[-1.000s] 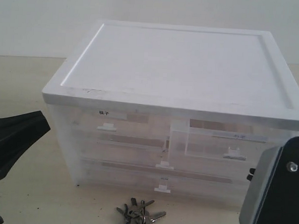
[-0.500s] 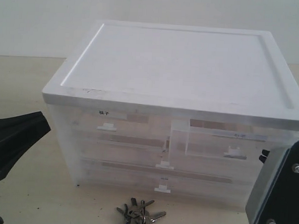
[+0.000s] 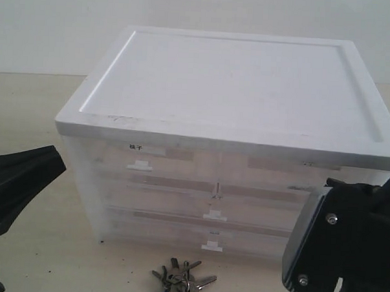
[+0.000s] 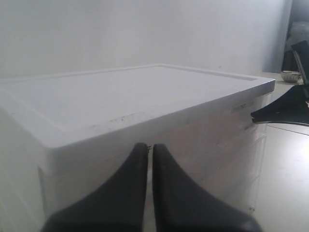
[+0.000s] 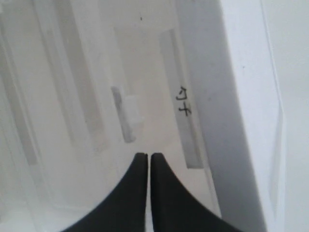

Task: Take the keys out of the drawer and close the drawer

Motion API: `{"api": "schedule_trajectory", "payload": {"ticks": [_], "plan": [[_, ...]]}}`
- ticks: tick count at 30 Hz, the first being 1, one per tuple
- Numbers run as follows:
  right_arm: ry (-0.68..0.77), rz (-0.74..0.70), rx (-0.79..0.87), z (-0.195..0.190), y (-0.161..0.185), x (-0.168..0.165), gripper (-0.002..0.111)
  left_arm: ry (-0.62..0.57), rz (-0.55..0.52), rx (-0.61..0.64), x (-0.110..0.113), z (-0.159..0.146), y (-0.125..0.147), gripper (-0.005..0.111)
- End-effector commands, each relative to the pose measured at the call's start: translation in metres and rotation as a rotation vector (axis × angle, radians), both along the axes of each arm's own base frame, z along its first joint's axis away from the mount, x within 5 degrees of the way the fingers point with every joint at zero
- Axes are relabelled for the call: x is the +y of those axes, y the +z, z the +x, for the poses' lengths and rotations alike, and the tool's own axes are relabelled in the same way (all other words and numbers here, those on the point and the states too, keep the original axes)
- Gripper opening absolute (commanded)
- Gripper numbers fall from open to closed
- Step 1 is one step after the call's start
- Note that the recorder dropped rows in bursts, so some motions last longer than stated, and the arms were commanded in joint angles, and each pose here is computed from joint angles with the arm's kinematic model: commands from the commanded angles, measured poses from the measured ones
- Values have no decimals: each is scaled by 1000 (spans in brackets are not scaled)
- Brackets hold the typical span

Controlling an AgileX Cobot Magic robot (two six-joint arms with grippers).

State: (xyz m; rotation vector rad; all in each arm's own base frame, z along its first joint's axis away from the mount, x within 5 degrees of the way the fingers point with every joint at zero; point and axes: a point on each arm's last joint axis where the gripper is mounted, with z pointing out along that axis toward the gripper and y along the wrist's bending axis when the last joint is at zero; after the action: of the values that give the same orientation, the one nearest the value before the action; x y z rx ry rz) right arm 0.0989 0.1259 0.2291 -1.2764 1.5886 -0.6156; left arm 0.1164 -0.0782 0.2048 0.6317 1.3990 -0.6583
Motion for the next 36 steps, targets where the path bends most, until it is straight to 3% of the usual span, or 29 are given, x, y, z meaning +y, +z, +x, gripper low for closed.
{"api": "schedule_trajectory", "payload": {"ticks": [1,7,11,12,14,16,20,25,29,34,36], "plan": [[-19,19,-23,6,1,-2,0,-15,1,3,-2,0,0,5],[10,17,-57,0,12,-2,0,-32,14,0,-3,-1,0,5],[-13,141,-96,-10,30,-14,0,-44,19,12,-3,-1,-1,5],[4,169,-86,-11,32,-15,0,-78,33,21,-5,-4,-3,5],[37,226,-82,-14,38,-21,0,-276,115,114,-15,-15,-10,5],[37,245,-83,-14,40,-24,0,-324,173,191,-18,-14,-12,5],[43,266,-87,-15,43,-28,0,-242,242,264,-20,3,-7,5],[37,225,-114,-14,54,-28,0,-340,340,253,-35,-4,-6,5],[-3,390,-22,-15,92,-26,0,-162,447,301,-37,7,-12,5],[101,475,38,-25,118,-40,0,-228,500,241,-53,3,-14,5],[142,522,50,-27,121,-48,0,-306,558,217,-60,-4,-20,5]]}}
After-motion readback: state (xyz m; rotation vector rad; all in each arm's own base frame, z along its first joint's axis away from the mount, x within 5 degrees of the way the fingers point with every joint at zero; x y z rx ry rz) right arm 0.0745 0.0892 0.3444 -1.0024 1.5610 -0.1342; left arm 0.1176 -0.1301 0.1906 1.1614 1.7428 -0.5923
